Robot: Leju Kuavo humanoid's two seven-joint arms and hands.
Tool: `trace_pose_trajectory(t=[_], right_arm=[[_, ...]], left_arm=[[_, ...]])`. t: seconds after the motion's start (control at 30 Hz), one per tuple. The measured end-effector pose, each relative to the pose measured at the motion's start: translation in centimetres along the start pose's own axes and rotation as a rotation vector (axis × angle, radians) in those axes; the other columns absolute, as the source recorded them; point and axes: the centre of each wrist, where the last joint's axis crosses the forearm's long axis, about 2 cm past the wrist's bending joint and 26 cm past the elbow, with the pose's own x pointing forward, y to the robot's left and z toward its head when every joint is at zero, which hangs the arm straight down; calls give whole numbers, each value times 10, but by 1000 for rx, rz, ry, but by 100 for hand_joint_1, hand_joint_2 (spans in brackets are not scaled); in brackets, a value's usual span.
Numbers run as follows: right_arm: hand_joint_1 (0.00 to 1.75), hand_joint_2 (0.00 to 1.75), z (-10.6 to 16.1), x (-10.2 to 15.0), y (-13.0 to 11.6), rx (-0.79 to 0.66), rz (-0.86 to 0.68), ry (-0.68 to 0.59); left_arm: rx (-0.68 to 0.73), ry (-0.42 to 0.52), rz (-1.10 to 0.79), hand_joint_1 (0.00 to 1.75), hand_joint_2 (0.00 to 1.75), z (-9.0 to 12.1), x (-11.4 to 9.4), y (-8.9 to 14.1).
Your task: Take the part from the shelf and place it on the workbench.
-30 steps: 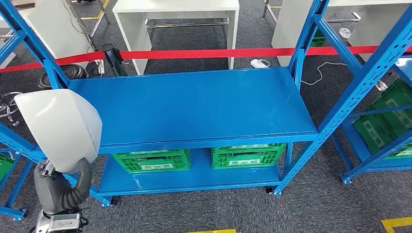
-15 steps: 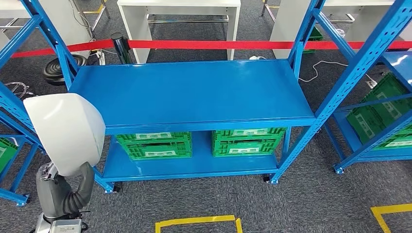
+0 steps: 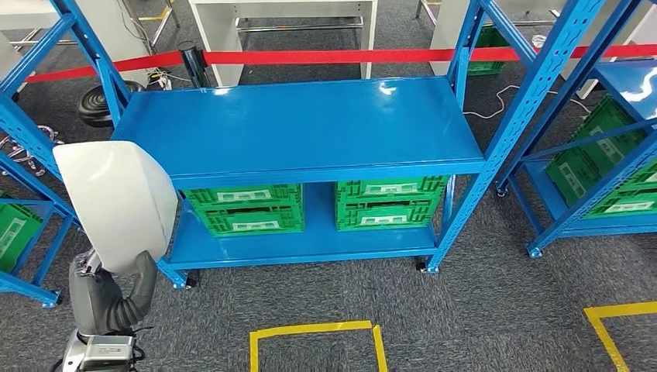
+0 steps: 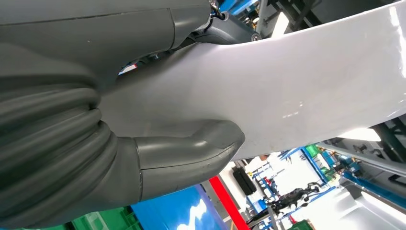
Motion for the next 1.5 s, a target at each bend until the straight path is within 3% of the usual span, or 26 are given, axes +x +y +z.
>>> trace_pose_trajectory(t=[0.67, 1.5], right_arm=[[0, 0, -2, 2, -5, -7, -1, 12], [0, 0, -2, 1, -7, 7, 30, -28]], left_arm=[[22, -2, -4, 175, 175, -9, -3, -3], [59, 24, -27, 175, 175, -6, -7, -6]])
